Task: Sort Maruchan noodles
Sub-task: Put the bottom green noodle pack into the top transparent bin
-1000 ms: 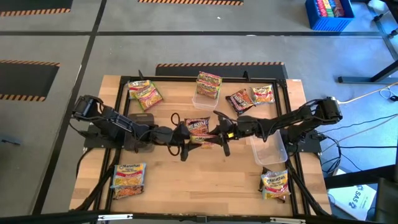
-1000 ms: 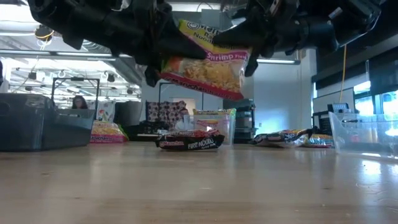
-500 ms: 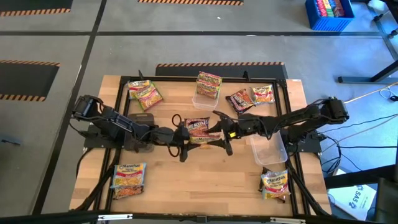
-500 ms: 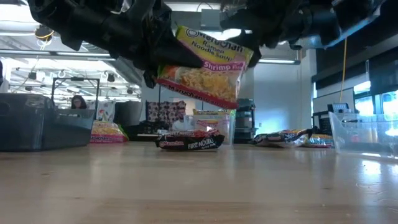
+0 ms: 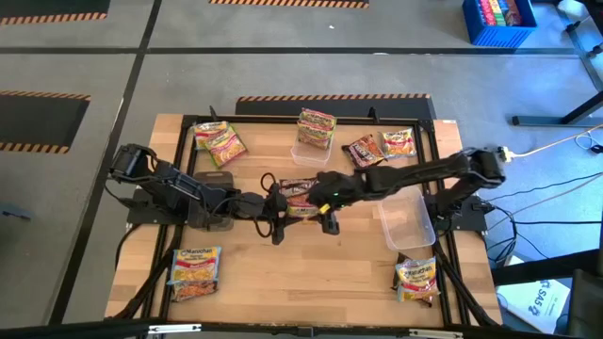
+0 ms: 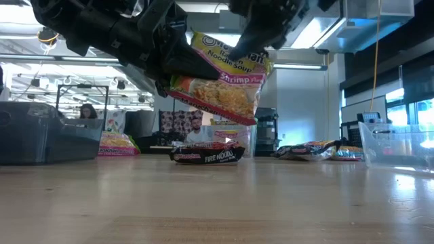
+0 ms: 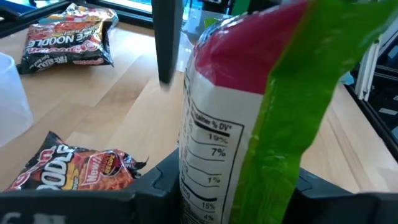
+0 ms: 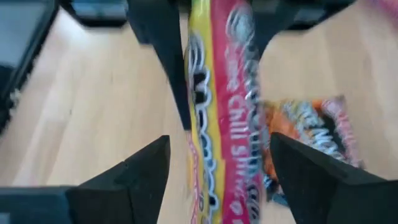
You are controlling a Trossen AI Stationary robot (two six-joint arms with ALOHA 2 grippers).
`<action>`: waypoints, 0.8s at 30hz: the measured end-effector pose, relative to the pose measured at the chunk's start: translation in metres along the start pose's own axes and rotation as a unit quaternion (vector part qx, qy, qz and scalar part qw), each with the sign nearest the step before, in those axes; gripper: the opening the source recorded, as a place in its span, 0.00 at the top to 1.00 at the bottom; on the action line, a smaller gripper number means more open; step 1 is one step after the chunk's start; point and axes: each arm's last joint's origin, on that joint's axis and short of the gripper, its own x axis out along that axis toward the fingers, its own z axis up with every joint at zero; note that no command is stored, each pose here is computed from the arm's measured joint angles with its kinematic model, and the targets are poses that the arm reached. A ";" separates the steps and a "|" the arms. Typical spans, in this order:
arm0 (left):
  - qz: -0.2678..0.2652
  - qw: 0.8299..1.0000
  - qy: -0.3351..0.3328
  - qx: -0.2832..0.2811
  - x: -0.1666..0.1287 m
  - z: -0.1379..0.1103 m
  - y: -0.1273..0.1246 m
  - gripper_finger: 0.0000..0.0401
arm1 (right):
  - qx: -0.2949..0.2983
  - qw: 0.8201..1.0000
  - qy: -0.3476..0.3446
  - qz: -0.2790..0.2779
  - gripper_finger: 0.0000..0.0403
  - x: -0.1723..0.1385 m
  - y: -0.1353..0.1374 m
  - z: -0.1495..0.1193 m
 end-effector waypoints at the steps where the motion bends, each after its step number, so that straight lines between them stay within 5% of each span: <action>1: 0.000 1.000 0.000 0.000 0.000 0.000 0.000 0.65 | -0.002 1.000 0.007 0.001 0.36 0.003 0.000 0.001; 6: 0.002 1.000 0.000 0.000 0.000 0.000 0.000 0.65 | -0.010 1.000 0.012 0.001 0.39 0.010 -0.001 0.005; 18: 0.027 1.000 -0.012 0.010 0.000 0.001 0.001 0.56 | -0.023 1.000 0.015 -0.002 0.85 0.010 -0.001 0.005; 24: 0.034 0.999 0.007 0.013 -0.006 0.004 0.002 0.45 | -0.033 0.999 0.015 -0.001 0.92 0.010 -0.001 0.005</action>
